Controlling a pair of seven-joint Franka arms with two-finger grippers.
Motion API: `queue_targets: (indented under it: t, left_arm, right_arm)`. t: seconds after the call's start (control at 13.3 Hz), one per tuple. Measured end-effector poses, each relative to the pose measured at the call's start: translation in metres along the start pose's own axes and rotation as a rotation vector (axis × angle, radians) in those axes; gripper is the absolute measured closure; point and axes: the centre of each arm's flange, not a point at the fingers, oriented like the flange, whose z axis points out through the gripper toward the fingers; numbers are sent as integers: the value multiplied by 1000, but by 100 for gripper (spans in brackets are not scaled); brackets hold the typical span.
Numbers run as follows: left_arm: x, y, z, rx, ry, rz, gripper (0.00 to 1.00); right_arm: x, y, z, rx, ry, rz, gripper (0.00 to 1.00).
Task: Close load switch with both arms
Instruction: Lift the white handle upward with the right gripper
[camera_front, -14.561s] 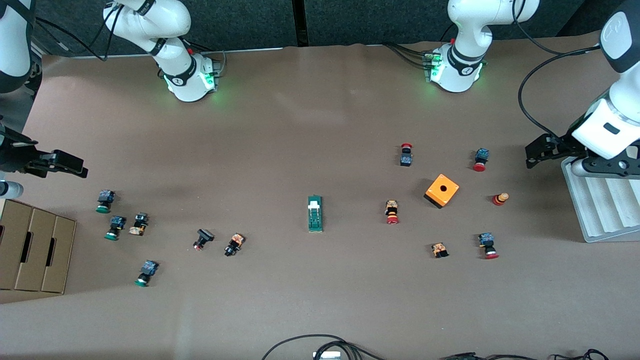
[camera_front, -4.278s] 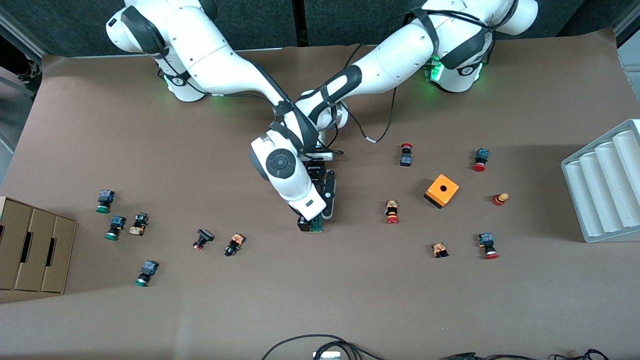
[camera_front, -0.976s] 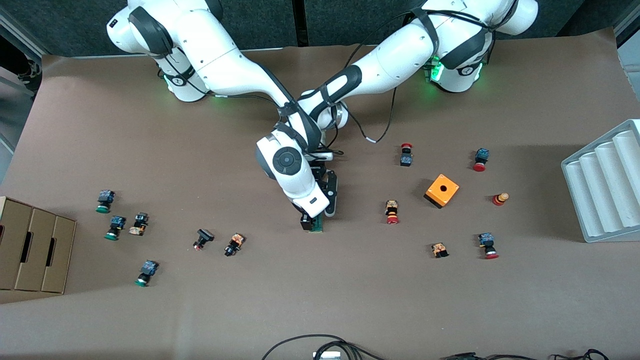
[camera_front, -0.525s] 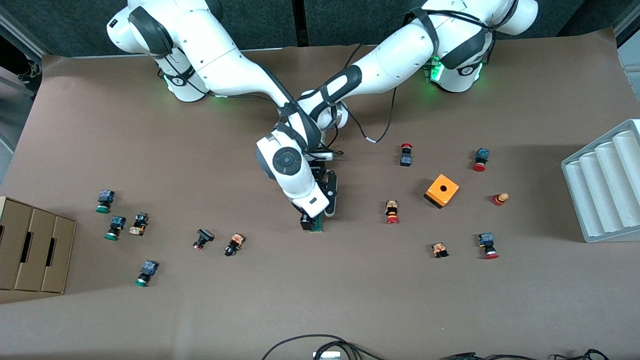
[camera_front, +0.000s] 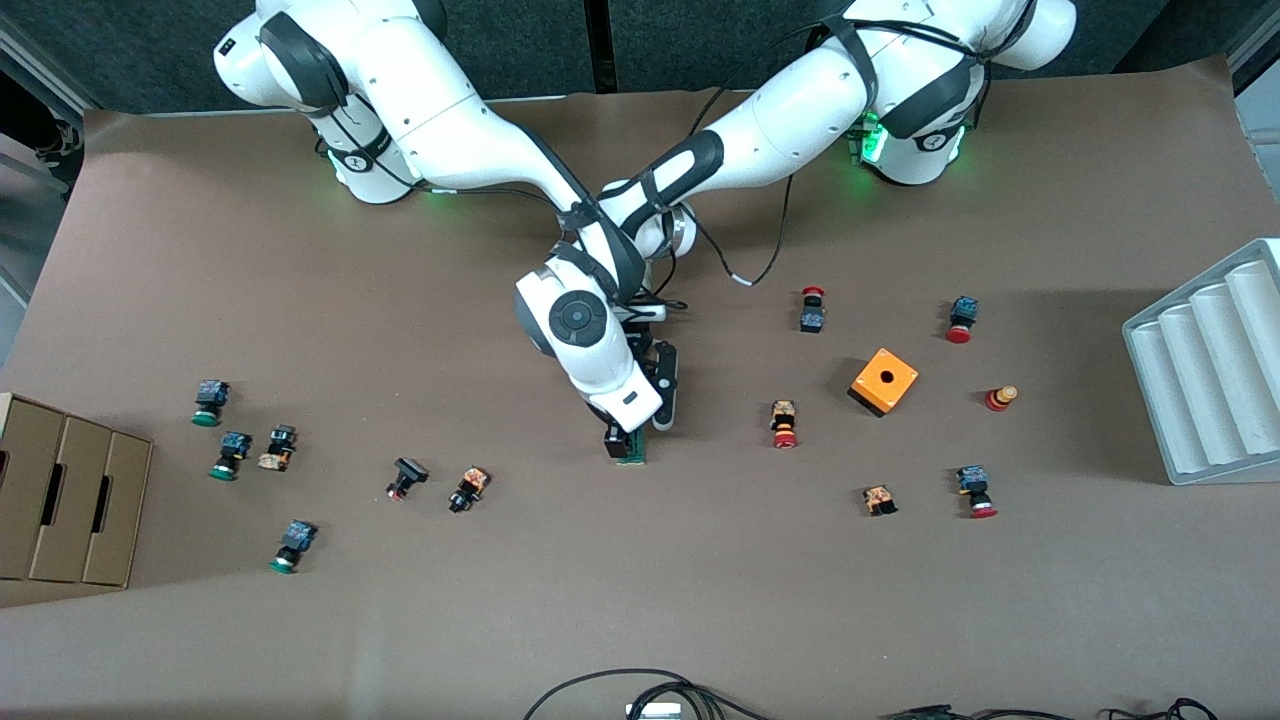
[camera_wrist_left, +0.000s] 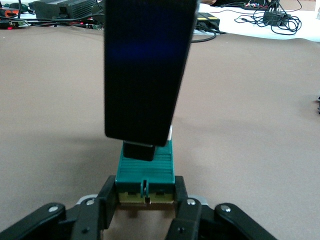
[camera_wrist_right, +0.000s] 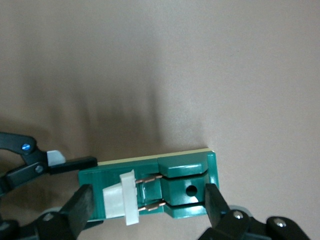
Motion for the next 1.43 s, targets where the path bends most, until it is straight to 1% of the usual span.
queue_targets:
  t: [0.3,0.45,0.6,0.68,0.75,0.83,1.13,1.2,1.28,1.43]
  left_arm:
    - [0,0,0,0,0,0,50]
    - [0,0,0,0,0,0,50]
    - [0,0,0,0,0,0,50]
    - [0,0,0,0,0,0,50]
    - [0,0,0,0,0,0,50]
    - [0,0,0,0,1,0,50]
    - [0,0,0,0,1,0,50]
    - [0,0,1,0,1,0,50]
    - [0,0,1,0,1,0,50]
    - [0,0,1,0,1,0,50]
  right_arm:
    - [0,0,0,-1,0,0,0]
    - [0,0,0,-2,1,-1,2]
    - [0,2,-1,-8,5,-1,9]
    - [0,2,-1,-9,5,-3,9]
    - [0,1,-2,-7,5,-7,16]
    - [1,1,-3,-7,5,-8,19]
    - [1,0,-4,-5,3,-25,21]
    - [2,0,-5,-2,2,-31,25]
    - [1,0,-5,-2,1,-36,26]
    - [1,0,-5,-2,1,-38,25]
